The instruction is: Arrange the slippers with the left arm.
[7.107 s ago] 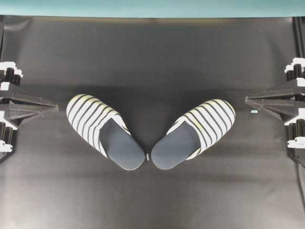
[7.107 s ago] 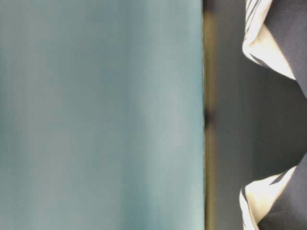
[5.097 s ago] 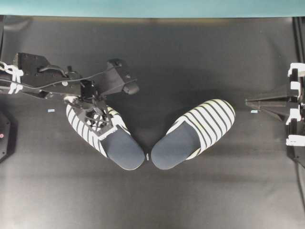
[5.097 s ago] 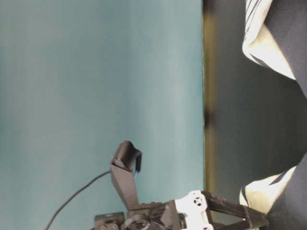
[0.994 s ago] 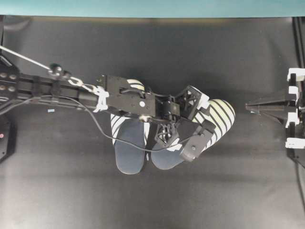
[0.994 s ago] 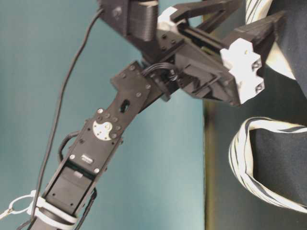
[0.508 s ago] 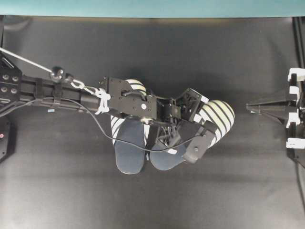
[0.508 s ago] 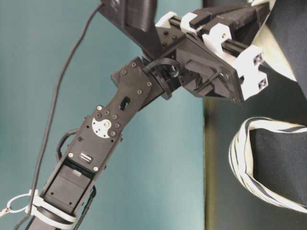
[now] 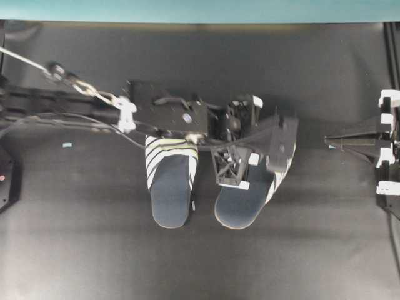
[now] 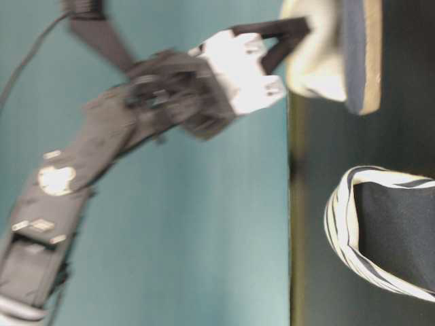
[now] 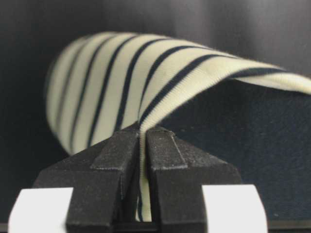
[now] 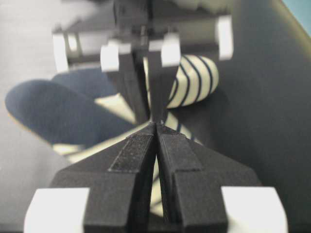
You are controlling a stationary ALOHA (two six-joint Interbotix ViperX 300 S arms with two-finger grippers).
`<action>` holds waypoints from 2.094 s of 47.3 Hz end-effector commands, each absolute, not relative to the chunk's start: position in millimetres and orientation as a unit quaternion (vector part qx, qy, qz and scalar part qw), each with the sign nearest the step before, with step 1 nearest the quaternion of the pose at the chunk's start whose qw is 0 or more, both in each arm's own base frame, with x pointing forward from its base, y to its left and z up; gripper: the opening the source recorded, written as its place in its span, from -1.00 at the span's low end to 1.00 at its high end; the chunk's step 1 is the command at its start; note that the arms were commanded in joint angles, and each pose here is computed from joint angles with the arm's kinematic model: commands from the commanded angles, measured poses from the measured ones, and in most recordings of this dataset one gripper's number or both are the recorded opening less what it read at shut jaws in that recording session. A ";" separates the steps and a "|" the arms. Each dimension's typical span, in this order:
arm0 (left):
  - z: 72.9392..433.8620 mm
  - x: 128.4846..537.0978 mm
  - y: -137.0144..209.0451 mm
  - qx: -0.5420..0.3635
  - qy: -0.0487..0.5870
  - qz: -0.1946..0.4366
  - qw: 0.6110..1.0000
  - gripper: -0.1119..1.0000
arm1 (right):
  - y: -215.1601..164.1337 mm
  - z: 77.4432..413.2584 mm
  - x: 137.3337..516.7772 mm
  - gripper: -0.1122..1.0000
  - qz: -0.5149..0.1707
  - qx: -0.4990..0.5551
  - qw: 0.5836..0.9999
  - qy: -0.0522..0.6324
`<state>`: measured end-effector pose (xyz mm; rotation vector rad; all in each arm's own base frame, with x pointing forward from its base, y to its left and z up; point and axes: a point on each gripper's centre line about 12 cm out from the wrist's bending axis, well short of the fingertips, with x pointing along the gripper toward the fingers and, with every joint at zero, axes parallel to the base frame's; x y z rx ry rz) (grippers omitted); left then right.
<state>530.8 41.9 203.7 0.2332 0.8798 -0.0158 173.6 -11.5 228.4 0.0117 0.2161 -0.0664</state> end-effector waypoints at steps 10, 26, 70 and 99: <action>211.3 497.3 61.7 0.050 0.469 0.034 0.881 -0.78 | -11.9 230.5 174.7 -0.78 -0.035 0.011 0.994 0.103; 207.0 492.6 72.6 -0.008 0.472 0.070 0.879 -0.78 | -12.0 235.5 172.7 -0.78 -0.035 0.010 0.995 0.091; 171.6 485.6 72.2 -0.030 0.491 0.081 0.867 -0.78 | -11.9 236.9 171.2 -0.78 -0.035 0.009 0.996 0.084; 169.2 487.4 62.5 -0.030 0.491 0.074 0.867 -0.11 | -11.9 237.4 170.8 -0.78 -0.035 0.010 0.996 0.082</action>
